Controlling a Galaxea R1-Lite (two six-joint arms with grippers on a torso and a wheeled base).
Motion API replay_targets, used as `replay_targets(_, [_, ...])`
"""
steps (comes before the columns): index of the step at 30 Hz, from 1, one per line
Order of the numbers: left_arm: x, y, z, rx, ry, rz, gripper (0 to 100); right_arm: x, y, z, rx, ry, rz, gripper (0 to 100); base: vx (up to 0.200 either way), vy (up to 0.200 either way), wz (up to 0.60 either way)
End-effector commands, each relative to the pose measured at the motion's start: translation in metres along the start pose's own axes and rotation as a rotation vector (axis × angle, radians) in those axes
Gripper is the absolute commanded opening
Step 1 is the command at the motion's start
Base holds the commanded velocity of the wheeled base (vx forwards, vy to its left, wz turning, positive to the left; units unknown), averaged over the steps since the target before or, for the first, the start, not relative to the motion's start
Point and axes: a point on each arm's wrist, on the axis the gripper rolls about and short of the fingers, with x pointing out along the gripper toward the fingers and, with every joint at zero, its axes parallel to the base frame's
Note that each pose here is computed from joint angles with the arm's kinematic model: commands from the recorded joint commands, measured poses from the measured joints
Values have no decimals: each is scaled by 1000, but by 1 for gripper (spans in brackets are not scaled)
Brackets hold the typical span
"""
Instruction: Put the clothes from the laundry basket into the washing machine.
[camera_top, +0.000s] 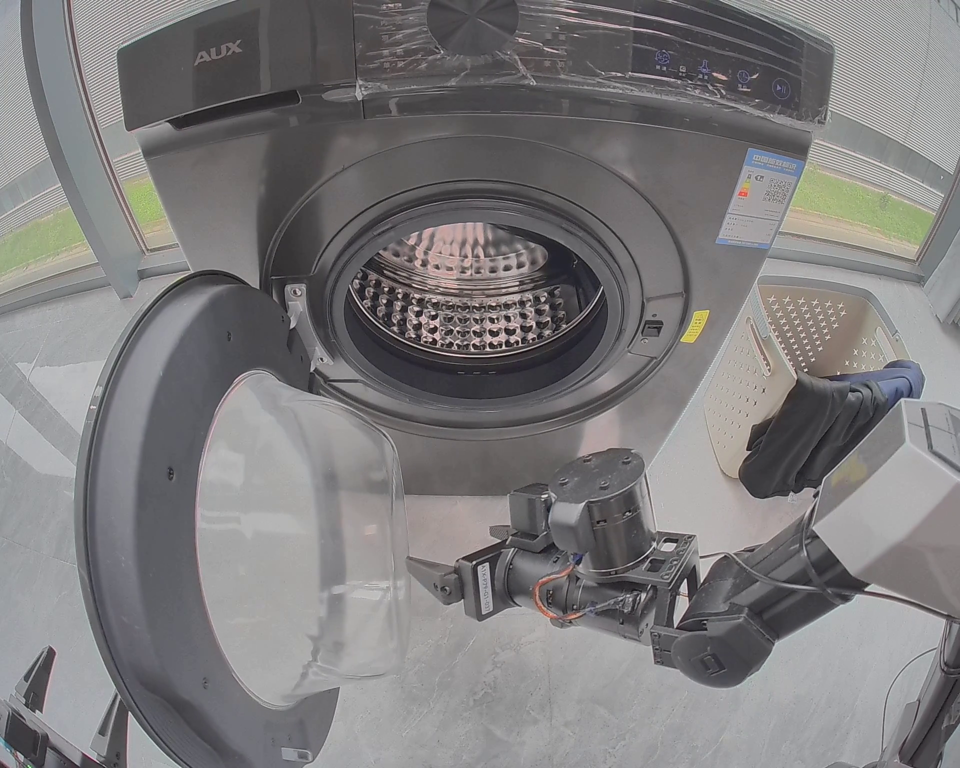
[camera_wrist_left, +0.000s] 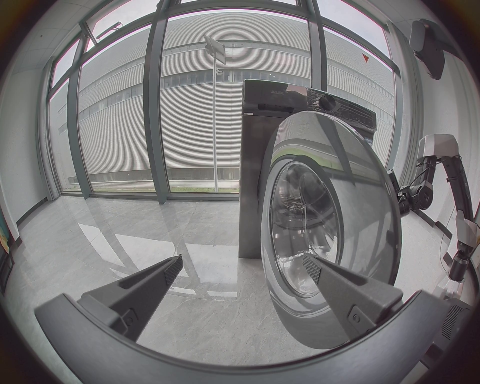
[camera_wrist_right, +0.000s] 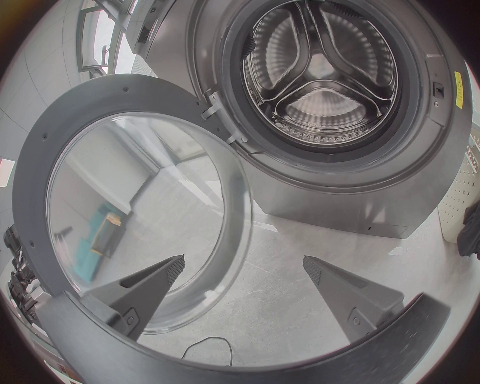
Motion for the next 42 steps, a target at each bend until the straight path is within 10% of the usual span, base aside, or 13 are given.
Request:
replay_targets(1, [1, 0, -4, -1, 14, 1, 100, 2, -3, 1, 3, -3, -7, 100, 0, 0, 0])
replay_targets(42, [1, 0, -4, -1, 14, 1, 100, 86, 31, 2, 5, -189, 68, 100, -44, 0, 0])
